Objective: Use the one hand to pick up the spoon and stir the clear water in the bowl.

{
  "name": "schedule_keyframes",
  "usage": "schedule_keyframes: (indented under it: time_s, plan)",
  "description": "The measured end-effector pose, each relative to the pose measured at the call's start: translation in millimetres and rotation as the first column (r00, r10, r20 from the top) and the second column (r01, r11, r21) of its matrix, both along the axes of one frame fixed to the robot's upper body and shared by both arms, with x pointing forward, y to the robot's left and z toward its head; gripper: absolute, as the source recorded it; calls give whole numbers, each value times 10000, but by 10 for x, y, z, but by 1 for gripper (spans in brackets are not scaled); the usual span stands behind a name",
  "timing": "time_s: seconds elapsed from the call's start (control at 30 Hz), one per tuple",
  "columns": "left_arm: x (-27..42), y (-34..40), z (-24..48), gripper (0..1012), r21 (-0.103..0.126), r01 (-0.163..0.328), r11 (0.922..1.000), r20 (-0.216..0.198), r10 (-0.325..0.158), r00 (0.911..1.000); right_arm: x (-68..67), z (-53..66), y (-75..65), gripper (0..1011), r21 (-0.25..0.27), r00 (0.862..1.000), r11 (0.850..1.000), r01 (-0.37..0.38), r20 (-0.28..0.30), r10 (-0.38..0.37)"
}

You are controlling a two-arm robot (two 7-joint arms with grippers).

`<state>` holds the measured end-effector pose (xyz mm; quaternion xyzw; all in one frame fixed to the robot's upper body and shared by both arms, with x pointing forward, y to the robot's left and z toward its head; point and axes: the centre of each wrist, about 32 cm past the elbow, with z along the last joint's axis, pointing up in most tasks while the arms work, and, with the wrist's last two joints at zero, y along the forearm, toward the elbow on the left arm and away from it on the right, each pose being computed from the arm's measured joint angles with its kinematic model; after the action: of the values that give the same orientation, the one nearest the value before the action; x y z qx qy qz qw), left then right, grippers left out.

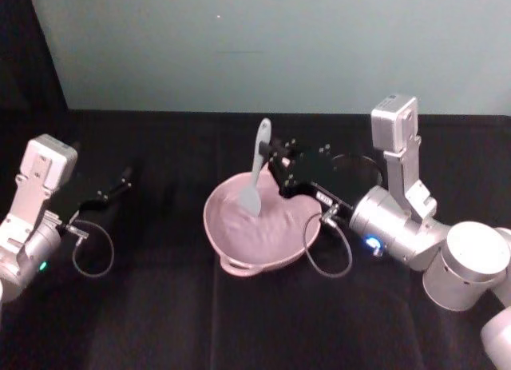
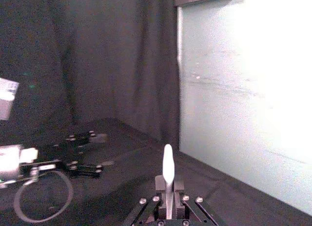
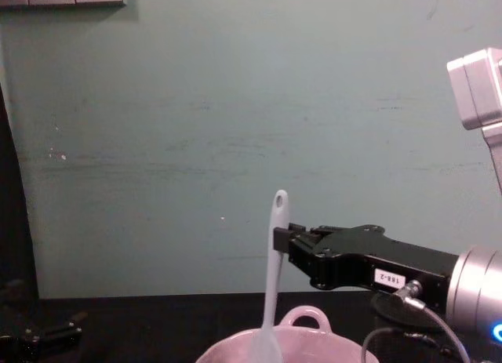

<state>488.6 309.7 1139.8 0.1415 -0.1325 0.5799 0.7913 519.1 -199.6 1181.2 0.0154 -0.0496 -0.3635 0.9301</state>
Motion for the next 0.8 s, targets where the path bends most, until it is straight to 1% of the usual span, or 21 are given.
schedule_keyframes:
  time_s: [0.17,0.27,0.3,0.4,0.43,0.5,0.57,0.7,0.8]
  plan:
    - [0,0,0,1011,0,0,10000,-1,0,10000,21,7,-75,100,-55,9989,9990,433,199,-431]
    - [0,0,0,1011,0,0,10000,0,0,10000,-3,24,-154,100,-103,9979,9980,622,209,-620]
    - [0,0,0,1011,0,0,10000,0,0,10000,-25,33,-200,100,-145,9975,9975,694,164,-692]
    - [0,0,0,1011,0,0,10000,-1,0,10000,-68,47,-266,100,-201,9973,9971,737,30,-736]
    - [0,0,0,1011,0,0,10000,-1,0,10000,-104,60,-303,100,-226,9976,9973,692,-69,-694]
    - [0,0,0,1011,0,0,10000,0,0,10000,-146,74,-338,100,-253,9980,9979,604,-180,-609]
    - [0,0,0,1011,0,0,10000,0,0,10000,-219,94,-374,100,-292,9985,9987,427,-340,-437]
    - [0,0,0,1011,-1,0,10000,-1,0,10000,-314,115,-376,100,-248,9984,9996,117,-555,-130]
    - [0,0,0,1011,-1,0,10000,-1,0,10000,-369,115,-334,100,-179,9976,9997,-137,-686,124]
